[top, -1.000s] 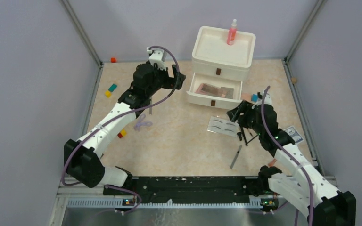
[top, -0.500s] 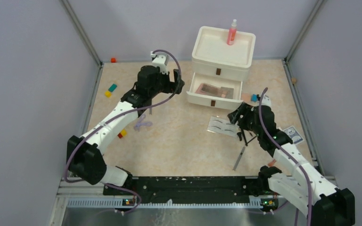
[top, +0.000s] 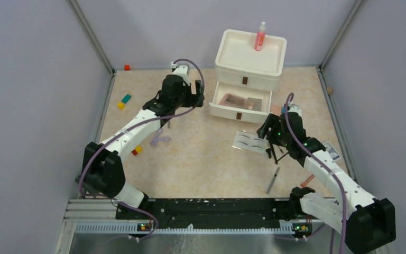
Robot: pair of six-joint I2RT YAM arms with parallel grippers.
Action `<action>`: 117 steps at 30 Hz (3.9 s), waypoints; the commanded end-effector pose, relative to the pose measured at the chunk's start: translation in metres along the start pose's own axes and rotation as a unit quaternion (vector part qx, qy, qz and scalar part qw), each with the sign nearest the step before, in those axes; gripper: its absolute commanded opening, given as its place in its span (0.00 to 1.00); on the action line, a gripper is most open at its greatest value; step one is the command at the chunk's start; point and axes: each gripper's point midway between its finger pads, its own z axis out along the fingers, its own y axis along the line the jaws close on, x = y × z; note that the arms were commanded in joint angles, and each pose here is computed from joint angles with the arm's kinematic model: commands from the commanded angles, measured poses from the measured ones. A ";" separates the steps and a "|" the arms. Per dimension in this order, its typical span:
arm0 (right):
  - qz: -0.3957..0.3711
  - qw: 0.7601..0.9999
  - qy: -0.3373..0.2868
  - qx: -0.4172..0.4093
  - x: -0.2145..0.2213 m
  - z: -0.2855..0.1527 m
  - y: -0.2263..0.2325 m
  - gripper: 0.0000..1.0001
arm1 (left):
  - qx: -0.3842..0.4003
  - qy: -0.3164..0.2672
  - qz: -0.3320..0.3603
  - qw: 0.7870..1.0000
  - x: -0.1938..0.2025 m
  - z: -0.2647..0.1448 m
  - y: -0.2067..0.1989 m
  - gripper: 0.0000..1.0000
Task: Organize the makeup
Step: Move the storage box to the center of the board.
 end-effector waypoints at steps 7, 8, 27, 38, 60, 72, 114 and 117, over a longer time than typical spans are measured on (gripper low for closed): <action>-0.014 0.999 -0.014 0.040 -0.030 -0.017 0.003 0.71 | 0.076 -0.042 -0.025 0.996 -0.031 -0.009 -0.031 0.99; -0.014 0.999 -0.016 0.050 -0.033 -0.019 0.001 0.71 | 0.074 -0.045 -0.026 0.996 -0.030 -0.009 -0.030 0.99; -0.013 0.996 -0.012 0.092 -0.045 -0.001 -0.001 0.77 | 0.077 0.007 -0.032 0.996 -0.015 0.021 -0.034 0.99; -0.031 0.992 -0.017 0.119 -0.049 0.010 -0.009 0.77 | 0.065 -0.011 0.001 0.998 -0.056 0.028 -0.019 0.99; 0.016 0.991 -0.046 -0.128 -0.029 -0.012 0.056 0.74 | 0.199 -0.106 -0.005 0.974 -0.148 0.093 -0.041 0.96; 0.046 0.990 -0.032 -0.132 -0.018 -0.011 0.054 0.71 | 0.180 -0.169 0.062 0.967 -0.170 0.136 -0.070 0.89; 0.080 0.988 -0.069 -0.113 -0.013 -0.007 0.035 0.69 | -0.252 -0.138 0.072 0.955 -0.153 0.073 0.049 0.00; 0.081 0.988 -0.071 -0.112 -0.013 -0.007 0.033 0.69 | -0.258 -0.128 0.063 0.955 -0.145 0.066 0.053 0.00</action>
